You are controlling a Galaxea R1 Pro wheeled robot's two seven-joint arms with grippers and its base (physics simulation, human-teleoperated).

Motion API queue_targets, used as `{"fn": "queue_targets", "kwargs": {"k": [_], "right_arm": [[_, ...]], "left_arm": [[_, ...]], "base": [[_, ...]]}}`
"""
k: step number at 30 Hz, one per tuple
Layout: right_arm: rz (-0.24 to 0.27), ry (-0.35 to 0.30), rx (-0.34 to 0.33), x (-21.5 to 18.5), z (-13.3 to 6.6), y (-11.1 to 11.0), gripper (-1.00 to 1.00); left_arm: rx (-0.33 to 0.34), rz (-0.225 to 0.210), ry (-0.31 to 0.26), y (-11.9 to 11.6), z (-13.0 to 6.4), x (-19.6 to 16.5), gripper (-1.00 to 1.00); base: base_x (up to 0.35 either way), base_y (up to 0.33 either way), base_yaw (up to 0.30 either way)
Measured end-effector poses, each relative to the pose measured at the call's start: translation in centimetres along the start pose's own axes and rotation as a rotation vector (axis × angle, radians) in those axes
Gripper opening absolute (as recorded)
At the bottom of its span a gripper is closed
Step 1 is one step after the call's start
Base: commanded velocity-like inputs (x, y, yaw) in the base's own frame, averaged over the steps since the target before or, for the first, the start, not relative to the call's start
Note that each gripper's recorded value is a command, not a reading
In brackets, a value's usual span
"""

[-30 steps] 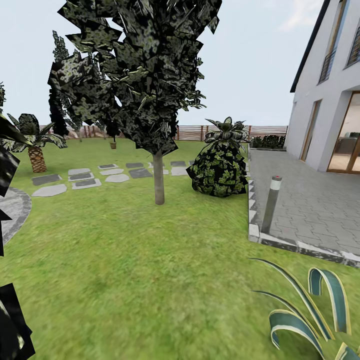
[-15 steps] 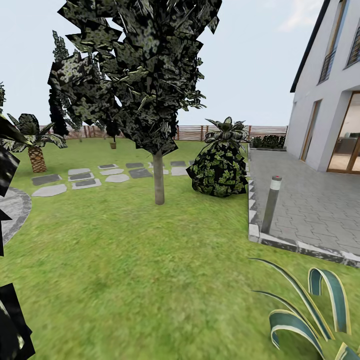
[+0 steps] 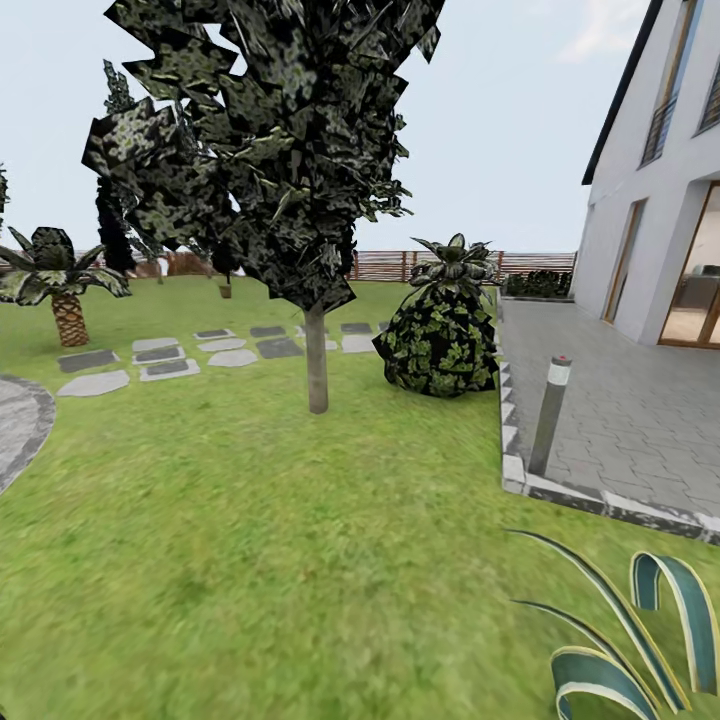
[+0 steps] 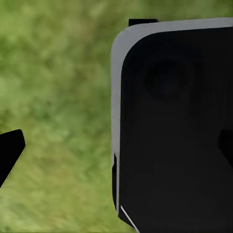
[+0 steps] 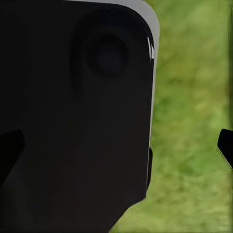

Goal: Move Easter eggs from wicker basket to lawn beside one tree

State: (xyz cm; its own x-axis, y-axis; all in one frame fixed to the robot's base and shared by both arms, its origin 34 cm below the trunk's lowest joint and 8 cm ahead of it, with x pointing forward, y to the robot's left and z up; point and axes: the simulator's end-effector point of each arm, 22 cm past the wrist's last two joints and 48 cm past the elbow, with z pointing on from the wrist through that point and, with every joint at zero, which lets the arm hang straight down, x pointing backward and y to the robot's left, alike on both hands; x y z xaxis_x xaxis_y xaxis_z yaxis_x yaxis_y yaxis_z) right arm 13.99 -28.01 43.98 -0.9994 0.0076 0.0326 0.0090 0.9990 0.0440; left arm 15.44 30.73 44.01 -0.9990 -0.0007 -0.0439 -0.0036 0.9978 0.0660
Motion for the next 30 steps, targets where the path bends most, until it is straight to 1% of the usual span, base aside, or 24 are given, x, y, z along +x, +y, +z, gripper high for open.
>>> {"fn": "queue_targets", "kwargs": {"k": [6,15,30], "right_arm": [[0.008,-0.001,-0.001,-0.02,0.01,0.09,1.0],[-0.004,-0.001,0.0,-0.02,0.0,-0.02,1.0],[-0.005,-0.002,0.0,-0.04,0.0,-0.02,1.0]], "left_arm": [[0.0,-0.001,0.0,-0.02,0.0,0.0,1.0],[-0.001,-0.005,0.0,-0.02,0.0,0.0,1.0],[-0.002,-0.005,0.0,0.0,0.0,0.0,1.0]], "base": [[0.347,0.0,0.0],[0.347,0.0,0.0],[0.347,0.0,0.0]]}}
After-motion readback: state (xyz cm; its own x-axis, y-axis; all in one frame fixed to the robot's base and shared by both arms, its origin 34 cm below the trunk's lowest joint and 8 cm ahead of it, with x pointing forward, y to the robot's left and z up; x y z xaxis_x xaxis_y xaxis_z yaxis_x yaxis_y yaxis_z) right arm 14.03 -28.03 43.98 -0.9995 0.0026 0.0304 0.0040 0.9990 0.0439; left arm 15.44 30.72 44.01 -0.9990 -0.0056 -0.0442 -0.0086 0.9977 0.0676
